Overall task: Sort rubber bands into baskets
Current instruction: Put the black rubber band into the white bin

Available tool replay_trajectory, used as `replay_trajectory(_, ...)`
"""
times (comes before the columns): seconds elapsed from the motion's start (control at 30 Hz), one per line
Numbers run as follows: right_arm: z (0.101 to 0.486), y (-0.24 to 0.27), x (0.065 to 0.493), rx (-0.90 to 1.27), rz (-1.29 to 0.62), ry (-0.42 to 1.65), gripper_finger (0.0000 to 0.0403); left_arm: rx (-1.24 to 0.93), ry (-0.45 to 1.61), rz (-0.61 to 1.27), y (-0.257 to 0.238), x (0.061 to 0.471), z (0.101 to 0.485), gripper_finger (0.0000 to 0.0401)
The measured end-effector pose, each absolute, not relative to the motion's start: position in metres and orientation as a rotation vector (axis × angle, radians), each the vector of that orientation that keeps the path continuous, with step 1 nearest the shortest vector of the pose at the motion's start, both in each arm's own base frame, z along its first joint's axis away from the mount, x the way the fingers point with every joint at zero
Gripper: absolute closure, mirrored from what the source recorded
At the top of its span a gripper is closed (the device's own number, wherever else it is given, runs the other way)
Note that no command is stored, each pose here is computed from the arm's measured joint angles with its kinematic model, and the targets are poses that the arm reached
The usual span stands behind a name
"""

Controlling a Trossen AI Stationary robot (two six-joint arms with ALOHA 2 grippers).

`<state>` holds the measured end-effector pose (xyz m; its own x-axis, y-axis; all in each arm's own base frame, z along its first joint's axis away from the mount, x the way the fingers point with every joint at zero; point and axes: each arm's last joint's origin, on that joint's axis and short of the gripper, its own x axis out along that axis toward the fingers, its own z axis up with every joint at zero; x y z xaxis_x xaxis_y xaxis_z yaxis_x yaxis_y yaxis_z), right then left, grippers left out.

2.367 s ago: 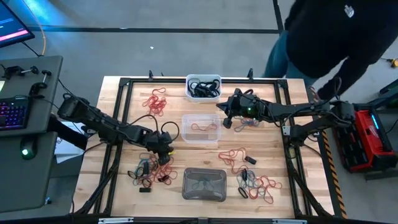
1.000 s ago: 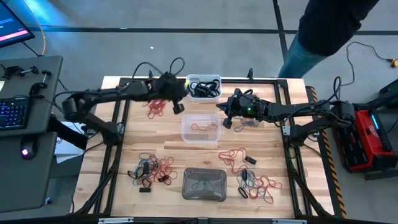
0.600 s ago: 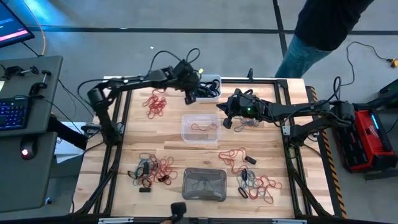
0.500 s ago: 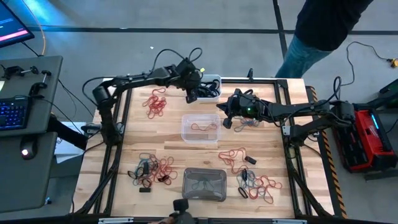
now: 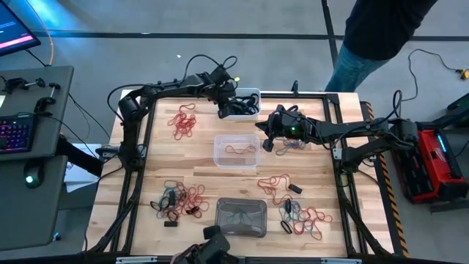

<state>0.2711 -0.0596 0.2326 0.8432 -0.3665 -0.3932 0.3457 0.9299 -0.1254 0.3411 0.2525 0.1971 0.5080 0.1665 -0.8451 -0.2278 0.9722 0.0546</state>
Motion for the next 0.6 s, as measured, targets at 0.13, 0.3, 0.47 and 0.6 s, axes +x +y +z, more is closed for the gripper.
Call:
replay_trajectory(0.13,0.2326,-0.0594,0.2712,-0.048,-0.371,0.425,0.0403,-0.073,1.013,0.242,0.2529,0.3418,0.1949,0.0385)
replay_trajectory(0.3,0.2325,-0.0594,0.2711,-0.046,-0.372,0.425,0.0403,-0.051,1.016,0.233,0.2506,0.3436,0.1952,0.0356)
replay_trajectory(0.47,0.2314,-0.0592,0.2707,-0.039,-0.37,0.437,0.0403,-0.031,1.028,0.255,0.2487,0.3452,0.1952,0.032)
replay_trajectory(0.6,0.2305,-0.059,0.2703,-0.027,-0.37,0.444,0.0403,-0.027,0.996,0.275,0.2492,0.3468,0.2,0.0306)
